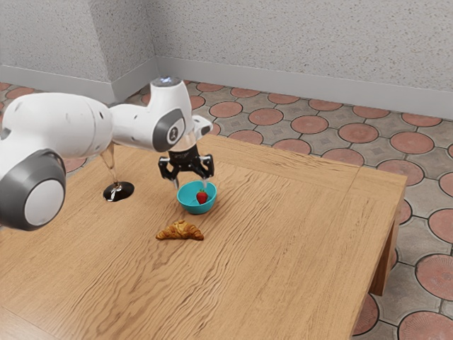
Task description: Take strawberry from the bowl
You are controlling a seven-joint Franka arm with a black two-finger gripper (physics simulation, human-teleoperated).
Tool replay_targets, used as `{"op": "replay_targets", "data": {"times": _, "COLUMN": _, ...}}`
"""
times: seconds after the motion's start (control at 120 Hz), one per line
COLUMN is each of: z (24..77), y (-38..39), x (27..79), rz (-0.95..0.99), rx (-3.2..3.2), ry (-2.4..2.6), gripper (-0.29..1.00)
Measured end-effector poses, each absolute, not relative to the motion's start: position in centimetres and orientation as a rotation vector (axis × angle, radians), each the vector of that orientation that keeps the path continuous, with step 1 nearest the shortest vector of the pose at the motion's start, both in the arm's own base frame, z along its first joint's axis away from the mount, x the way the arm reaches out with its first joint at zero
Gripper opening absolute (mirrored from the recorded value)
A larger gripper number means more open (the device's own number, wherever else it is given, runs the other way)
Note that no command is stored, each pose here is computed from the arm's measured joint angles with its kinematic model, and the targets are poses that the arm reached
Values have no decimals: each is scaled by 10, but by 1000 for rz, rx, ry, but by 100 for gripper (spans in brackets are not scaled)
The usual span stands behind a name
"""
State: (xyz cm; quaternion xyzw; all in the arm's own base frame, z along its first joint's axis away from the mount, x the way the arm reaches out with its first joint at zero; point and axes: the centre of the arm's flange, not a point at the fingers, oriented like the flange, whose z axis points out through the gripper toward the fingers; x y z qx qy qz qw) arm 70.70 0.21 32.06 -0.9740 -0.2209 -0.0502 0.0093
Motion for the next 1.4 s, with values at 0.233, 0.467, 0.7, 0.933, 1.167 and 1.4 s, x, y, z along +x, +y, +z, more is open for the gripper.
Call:
{"op": "replay_targets", "data": {"times": 0.233, "z": 306, "y": 1, "x": 712, "rz": -166, "rx": -3027, "ry": -664, "gripper": 51}}
{"op": "replay_targets", "data": {"times": 0.467, "z": 301, "y": -4, "x": 719, "rz": -186, "rx": -3024, "ry": -635, "gripper": 49}}
{"op": "replay_targets", "data": {"times": 0.7, "z": 287, "y": -3, "x": 719, "rz": -161, "rx": -3018, "ry": -627, "gripper": 46}}
{"op": "replay_targets", "data": {"times": 0.933, "z": 283, "y": -4, "x": 730, "rz": -183, "rx": -3015, "ry": -614, "gripper": 44}}
{"op": "replay_targets", "data": {"times": 1.167, "z": 280, "y": -5, "x": 733, "rz": -186, "rx": -3014, "ry": -609, "gripper": 36}}
{"op": "replay_targets", "data": {"times": 1.4, "z": 272, "y": -5, "x": 736, "rz": -181, "rx": -3011, "ry": -604, "gripper": 33}}
